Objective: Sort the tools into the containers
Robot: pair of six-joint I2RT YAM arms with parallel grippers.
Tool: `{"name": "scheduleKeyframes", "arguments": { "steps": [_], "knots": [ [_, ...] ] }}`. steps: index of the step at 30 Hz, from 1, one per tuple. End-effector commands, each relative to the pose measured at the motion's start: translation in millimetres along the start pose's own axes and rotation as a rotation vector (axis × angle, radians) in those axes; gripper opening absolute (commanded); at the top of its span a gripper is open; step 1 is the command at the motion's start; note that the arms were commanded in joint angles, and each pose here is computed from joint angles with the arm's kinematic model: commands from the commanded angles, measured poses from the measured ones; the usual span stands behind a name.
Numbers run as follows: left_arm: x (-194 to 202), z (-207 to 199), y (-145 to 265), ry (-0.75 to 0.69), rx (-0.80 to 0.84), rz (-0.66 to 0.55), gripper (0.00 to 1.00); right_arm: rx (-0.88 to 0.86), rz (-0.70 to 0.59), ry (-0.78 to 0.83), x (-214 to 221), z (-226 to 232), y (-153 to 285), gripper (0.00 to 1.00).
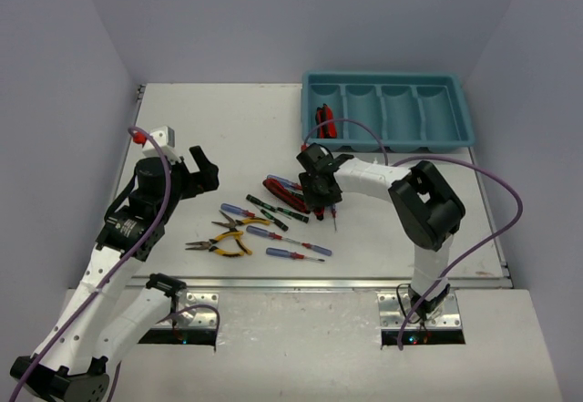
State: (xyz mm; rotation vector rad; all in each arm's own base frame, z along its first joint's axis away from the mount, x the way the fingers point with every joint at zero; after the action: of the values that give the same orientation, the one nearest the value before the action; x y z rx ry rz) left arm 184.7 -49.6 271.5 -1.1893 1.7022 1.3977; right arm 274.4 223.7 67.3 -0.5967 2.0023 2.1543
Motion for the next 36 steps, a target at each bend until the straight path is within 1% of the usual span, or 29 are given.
{"name": "scheduleKeyframes", "arguments": {
  "steps": [1,3,4,6,10,11,14,17,26,31,35,36],
  "knots": [
    [-9,-1,2,0.008,0.015,-0.049,1.0,0.014,-0.011,-0.015,-4,6,-8,0.54],
    [-9,-1,2,0.008,0.014,-0.049,1.0,0.011,-0.014,-0.017,-4,6,-8,0.52],
    [-9,-1,2,0.008,0.013,-0.05,1.0,0.011,-0.015,-0.016,-4,6,-8,0.48],
    [-9,-1,2,0.008,0.013,-0.05,1.0,0.014,-0.015,-0.015,-4,5,-9,0.36],
    [-9,-1,2,0.009,0.014,-0.052,1.0,0.015,-0.026,-0.015,-6,4,-1,0.2],
    [-9,-1,2,0.009,0.014,-0.051,1.0,0.026,-0.03,-0.013,-6,2,3,0.18],
    [-8,-1,2,0.008,0.015,-0.049,1.0,0.051,-0.059,-0.01,-9,-4,18,0.15],
    [-9,-1,2,0.008,0.015,-0.05,1.0,0.103,-0.086,0.0,-10,-12,29,0.09],
    [-9,-1,3,0.01,0.016,-0.056,1.0,0.24,-0.125,0.027,-9,-33,61,0.07],
    [-9,-1,3,0.01,0.016,-0.056,1.0,0.235,-0.123,0.06,-4,-36,78,0.0],
    [-9,-1,3,0.01,0.014,-0.056,1.0,0.241,-0.117,0.1,2,-34,90,0.0],
    [-9,-1,3,0.01,0.015,-0.055,1.0,0.28,-0.112,0.117,3,-36,94,0.0]
  ]
}}
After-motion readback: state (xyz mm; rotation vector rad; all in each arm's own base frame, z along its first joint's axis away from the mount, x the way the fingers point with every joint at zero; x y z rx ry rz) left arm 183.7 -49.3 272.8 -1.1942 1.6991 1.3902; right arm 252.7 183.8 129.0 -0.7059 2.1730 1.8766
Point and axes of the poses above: each gripper's point midway between its finger pads, its own y axis back along the fingers, its own z axis along the line the jaws close on, x = y × z, the point moved 8 cm from there along y, back along the fingers, and after that the axes turned 4 degrees about -y, right-handed, at the moved point
